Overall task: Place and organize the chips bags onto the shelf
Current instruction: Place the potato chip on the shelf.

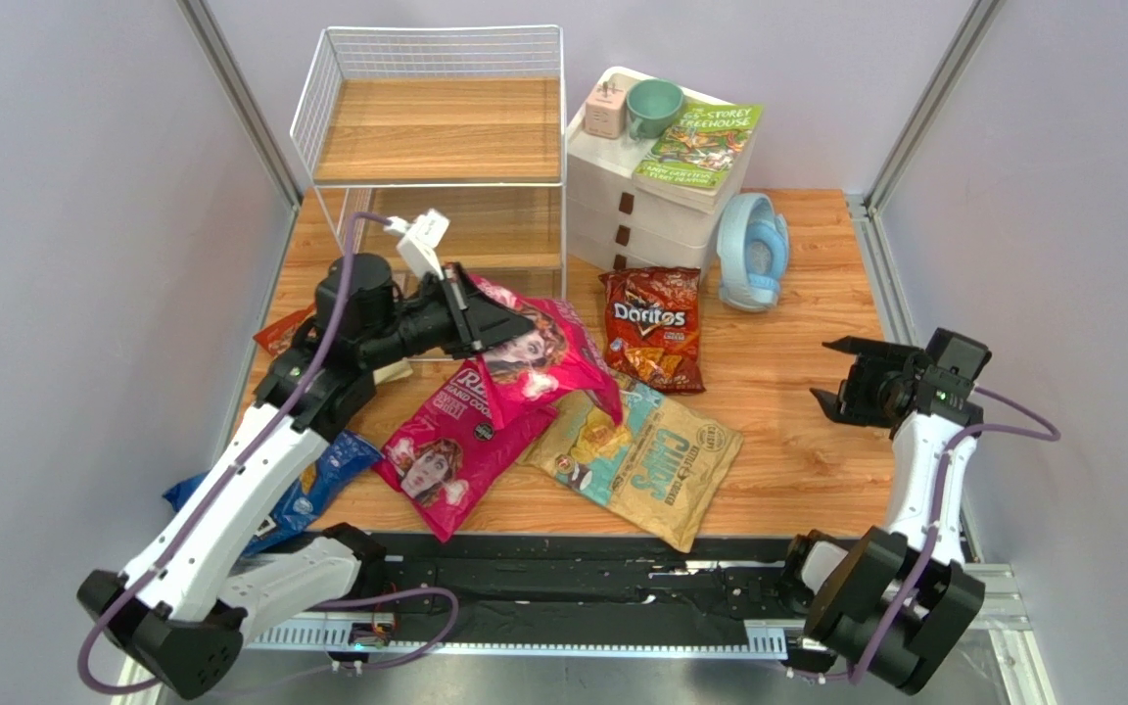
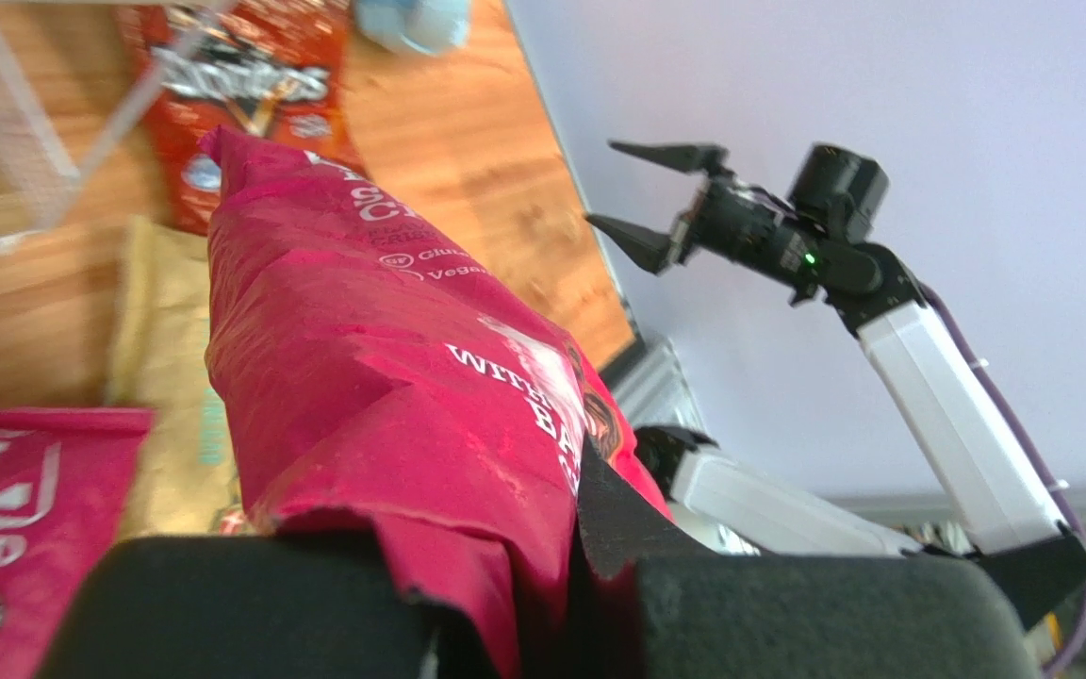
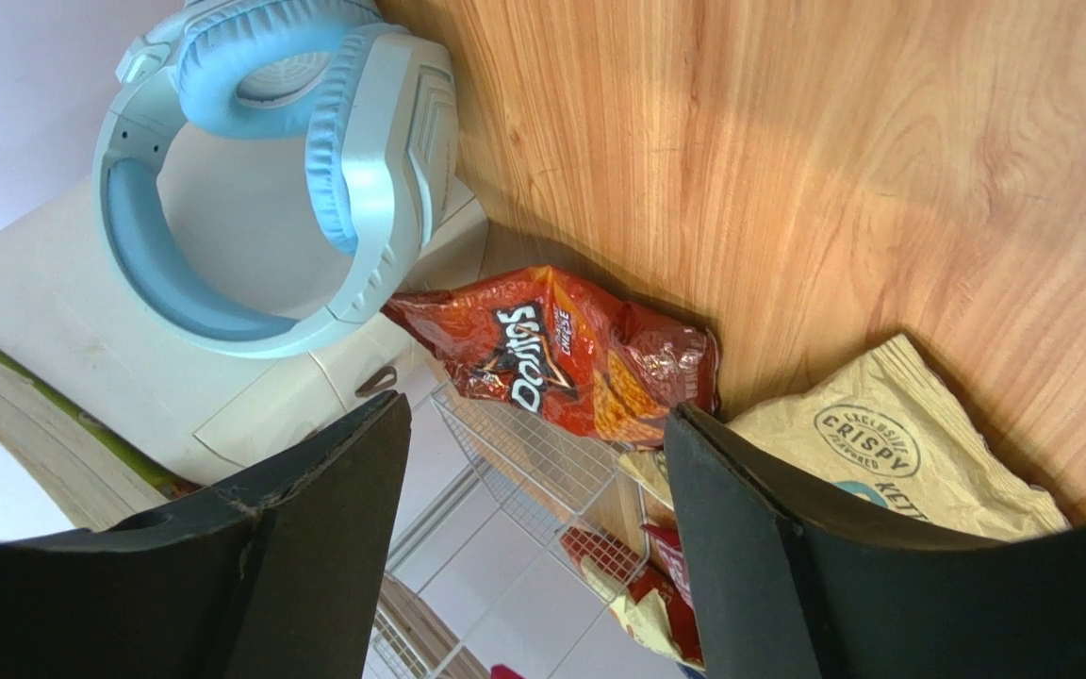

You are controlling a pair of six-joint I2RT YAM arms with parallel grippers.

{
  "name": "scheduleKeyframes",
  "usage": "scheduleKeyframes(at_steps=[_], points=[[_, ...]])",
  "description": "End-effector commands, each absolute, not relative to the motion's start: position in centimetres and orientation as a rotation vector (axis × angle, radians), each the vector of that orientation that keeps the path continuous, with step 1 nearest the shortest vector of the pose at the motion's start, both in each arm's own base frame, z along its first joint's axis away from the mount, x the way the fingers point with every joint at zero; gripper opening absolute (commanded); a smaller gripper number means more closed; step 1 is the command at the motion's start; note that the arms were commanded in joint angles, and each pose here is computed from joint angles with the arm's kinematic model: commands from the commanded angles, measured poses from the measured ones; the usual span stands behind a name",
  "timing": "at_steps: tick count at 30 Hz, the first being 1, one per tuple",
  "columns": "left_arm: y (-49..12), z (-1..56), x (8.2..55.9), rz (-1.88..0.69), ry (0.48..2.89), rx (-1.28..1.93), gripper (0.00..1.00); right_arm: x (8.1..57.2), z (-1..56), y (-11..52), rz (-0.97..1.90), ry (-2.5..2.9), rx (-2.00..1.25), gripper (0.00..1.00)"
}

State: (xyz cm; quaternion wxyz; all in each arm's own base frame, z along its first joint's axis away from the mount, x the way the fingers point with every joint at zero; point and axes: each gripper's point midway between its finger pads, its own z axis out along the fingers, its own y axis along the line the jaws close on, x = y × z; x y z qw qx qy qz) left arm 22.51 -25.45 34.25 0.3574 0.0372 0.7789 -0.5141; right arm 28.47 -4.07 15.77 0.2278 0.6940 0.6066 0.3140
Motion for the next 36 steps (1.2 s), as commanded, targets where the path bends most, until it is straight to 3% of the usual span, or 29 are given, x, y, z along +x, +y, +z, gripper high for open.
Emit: scheduleKeyframes(at_steps=[1, 12, 26, 36], points=[[-21.2, 37.0, 23.3, -1.135, 1.925, -0.013, 0.00, 31.2, 18.4, -5.7, 0.838, 1.656, 1.792, 0.72], [-15.3, 41.5, 24.9, -0.926, 1.812, -0.177, 0.00, 37.6, 16.8, -1.2, 0.818, 1.919, 1.673, 0.72], [-11.6, 38.4, 22.9, -0.803, 1.878, -0.348, 0.00, 39.6, 13.6, 1.7, 0.956, 2.034, 1.622, 0.71], [-10.7, 45.1, 24.2, -0.793, 1.701, -0.363, 0.00, 41.0, 12.8, 3.7, 1.047, 2.129, 1.544, 0.69]])
